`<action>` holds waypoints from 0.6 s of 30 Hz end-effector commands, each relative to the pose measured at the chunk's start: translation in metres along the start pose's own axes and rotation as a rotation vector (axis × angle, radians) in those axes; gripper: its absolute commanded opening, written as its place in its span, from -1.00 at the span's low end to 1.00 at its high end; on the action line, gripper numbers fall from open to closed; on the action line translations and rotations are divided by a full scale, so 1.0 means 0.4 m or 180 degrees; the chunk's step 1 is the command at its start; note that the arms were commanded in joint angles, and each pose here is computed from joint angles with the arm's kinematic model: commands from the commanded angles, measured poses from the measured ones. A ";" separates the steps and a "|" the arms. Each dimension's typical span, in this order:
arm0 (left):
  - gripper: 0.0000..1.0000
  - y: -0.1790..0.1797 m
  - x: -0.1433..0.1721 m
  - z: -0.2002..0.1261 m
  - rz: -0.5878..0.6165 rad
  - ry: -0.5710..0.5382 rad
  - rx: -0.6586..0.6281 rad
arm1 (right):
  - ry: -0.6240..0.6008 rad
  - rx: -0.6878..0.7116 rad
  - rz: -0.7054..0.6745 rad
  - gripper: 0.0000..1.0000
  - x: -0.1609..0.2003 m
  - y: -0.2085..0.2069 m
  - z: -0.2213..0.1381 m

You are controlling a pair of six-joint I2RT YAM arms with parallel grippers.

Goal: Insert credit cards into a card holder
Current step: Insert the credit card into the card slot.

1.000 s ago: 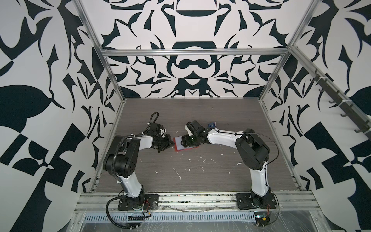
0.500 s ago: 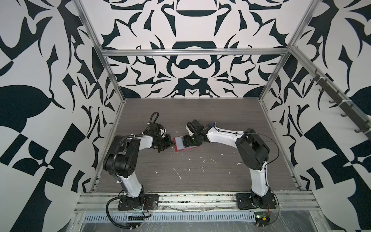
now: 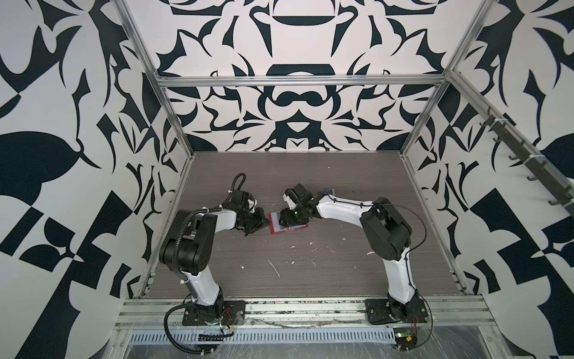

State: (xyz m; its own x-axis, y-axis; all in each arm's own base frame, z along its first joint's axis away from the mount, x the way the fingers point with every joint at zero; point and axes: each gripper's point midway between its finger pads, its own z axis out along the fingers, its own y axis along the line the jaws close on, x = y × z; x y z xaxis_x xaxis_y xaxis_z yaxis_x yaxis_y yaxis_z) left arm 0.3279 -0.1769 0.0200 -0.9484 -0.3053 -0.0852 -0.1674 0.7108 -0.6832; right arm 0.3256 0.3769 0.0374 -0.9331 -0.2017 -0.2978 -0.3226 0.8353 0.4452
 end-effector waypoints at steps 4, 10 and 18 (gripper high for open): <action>-1.00 0.048 0.035 0.012 -0.0094 0.0135 -0.0178 | 0.0179 -0.0237 -0.0014 0.17 0.026 0.039 0.023; -1.00 0.048 0.035 0.015 -0.0099 0.0147 -0.0167 | 0.0190 -0.0369 -0.0055 0.16 0.025 0.066 0.022; -1.00 0.047 0.039 0.018 -0.0095 0.0169 -0.0144 | 0.0257 -0.0501 -0.0150 0.15 0.035 0.102 0.033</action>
State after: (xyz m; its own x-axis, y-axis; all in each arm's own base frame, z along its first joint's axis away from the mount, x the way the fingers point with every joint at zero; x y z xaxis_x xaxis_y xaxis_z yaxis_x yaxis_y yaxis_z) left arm 0.3274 -0.1774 0.0202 -0.9496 -0.3031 -0.0804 -0.1674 0.7067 -0.6874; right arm 0.3165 0.3971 0.0391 -0.9340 -0.2344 -0.2695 -0.3466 0.7768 0.5258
